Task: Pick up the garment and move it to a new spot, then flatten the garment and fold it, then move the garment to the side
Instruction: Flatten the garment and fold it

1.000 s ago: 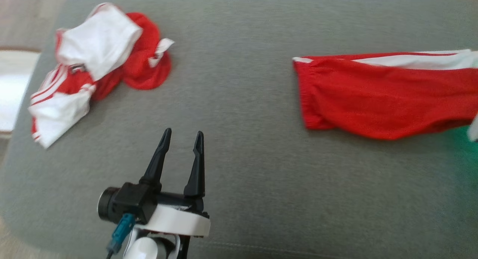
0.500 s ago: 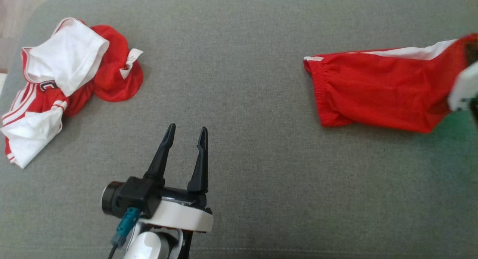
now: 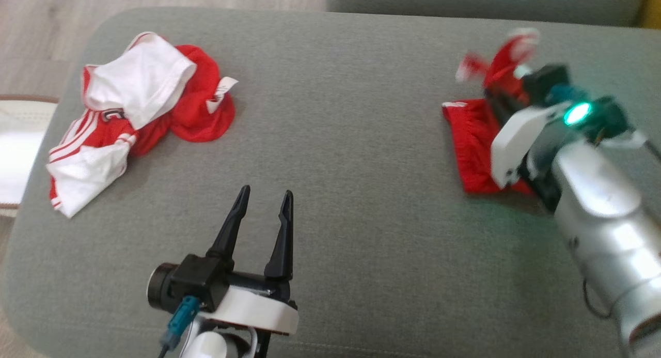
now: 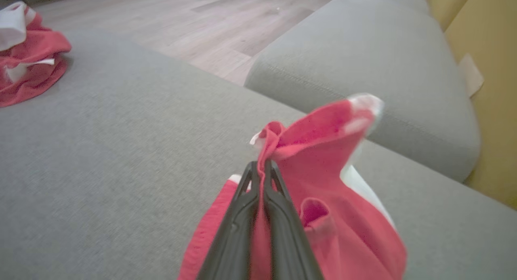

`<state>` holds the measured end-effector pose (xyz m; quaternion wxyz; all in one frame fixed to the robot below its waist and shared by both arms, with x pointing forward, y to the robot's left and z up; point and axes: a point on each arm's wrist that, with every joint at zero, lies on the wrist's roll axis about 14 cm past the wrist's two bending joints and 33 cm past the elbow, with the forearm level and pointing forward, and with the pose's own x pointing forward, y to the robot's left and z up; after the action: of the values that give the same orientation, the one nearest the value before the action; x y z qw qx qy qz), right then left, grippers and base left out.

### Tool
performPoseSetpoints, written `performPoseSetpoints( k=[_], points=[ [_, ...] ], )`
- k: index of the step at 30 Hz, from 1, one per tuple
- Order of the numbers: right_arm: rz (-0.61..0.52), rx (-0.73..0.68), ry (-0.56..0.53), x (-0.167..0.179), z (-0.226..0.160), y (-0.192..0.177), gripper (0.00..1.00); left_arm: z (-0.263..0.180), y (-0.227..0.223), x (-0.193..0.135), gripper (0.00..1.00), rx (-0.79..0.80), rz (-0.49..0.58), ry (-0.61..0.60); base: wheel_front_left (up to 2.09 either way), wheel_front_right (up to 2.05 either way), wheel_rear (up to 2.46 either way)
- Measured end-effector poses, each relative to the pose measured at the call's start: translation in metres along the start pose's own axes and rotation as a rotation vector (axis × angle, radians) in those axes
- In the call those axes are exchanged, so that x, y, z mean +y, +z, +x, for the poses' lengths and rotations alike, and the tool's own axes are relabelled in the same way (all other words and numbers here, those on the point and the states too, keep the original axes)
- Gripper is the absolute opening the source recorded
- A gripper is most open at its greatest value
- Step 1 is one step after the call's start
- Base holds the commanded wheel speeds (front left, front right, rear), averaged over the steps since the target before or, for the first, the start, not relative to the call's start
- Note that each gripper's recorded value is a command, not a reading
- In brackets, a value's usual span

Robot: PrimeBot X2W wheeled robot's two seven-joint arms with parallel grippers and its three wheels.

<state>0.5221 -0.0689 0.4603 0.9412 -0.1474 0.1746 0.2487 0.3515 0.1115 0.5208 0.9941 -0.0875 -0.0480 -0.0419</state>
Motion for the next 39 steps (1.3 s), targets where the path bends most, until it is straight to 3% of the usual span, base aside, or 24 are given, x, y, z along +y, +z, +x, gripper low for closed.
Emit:
performPoseSetpoints(
  k=[6, 7, 8, 9, 10, 20, 26, 27, 28, 29, 34, 39],
  points=[
    [0.013, 0.049, 0.132, 0.052, -0.006, -0.015, 0.0, -0.007, 0.003, 0.009, 1.0, -0.006, -0.003, 0.035, 0.0, 0.0, 0.0],
    [0.022, 0.052, 0.142, 0.056, -0.009, -0.017, 0.1, -0.008, 0.004, 0.01, 1.0, -0.008, -0.002, 0.037, 0.0, 0.0, 0.0],
    [0.03, 0.05, 0.147, 0.058, -0.012, -0.018, 0.57, -0.009, 0.004, 0.01, 1.0, -0.009, -0.002, 0.039, 0.0, 0.0, 0.0],
    [0.035, 0.053, 0.15, 0.059, -0.016, -0.02, 0.9, -0.01, 0.004, 0.01, 1.0, -0.009, -0.003, 0.04, 0.0, 0.0, 0.0],
    [0.048, 0.054, 0.15, 0.059, -0.019, -0.021, 1.0, -0.011, 0.004, 0.01, 1.0, -0.007, -0.004, 0.041, 0.0, 0.0, 0.0],
    [0.266, -0.128, 0.064, 0.038, -0.065, 0.004, 1.0, -0.011, 0.007, 0.004, 1.0, -0.017, -0.009, 0.019, 0.0, 0.0, 0.0],
    [0.434, -0.058, -0.033, 0.015, -0.102, -0.037, 1.0, -0.016, 0.003, 0.001, 1.0, -0.005, -0.011, 0.014, 0.0, 0.0, 0.0],
    [0.466, -0.053, -0.04, 0.012, -0.107, -0.041, 0.91, -0.016, 0.003, 0.001, 1.0, -0.004, -0.011, 0.014, 0.0, 0.0, 0.0],
    [0.49, -0.051, -0.041, 0.011, -0.11, -0.043, 0.15, -0.016, 0.002, 0.001, 1.0, -0.003, -0.011, 0.014, 0.0, 0.0, 0.0],
    [0.505, -0.052, -0.039, 0.011, -0.112, -0.043, 0.0, -0.016, 0.002, 0.002, 1.0, -0.003, -0.011, 0.015, 0.0, 0.0, 0.0],
    [0.488, -0.058, -0.031, 0.006, -0.109, -0.035, 0.0, -0.016, 0.001, 0.002, 1.0, 0.0, -0.013, 0.011, 0.0, 0.0, 0.0],
    [0.421, -0.016, 0.027, 0.02, -0.078, -0.029, 0.0, -0.017, -0.001, 0.006, 1.0, 0.007, -0.011, 0.025, 0.0, 0.0, 0.0]
  ],
)
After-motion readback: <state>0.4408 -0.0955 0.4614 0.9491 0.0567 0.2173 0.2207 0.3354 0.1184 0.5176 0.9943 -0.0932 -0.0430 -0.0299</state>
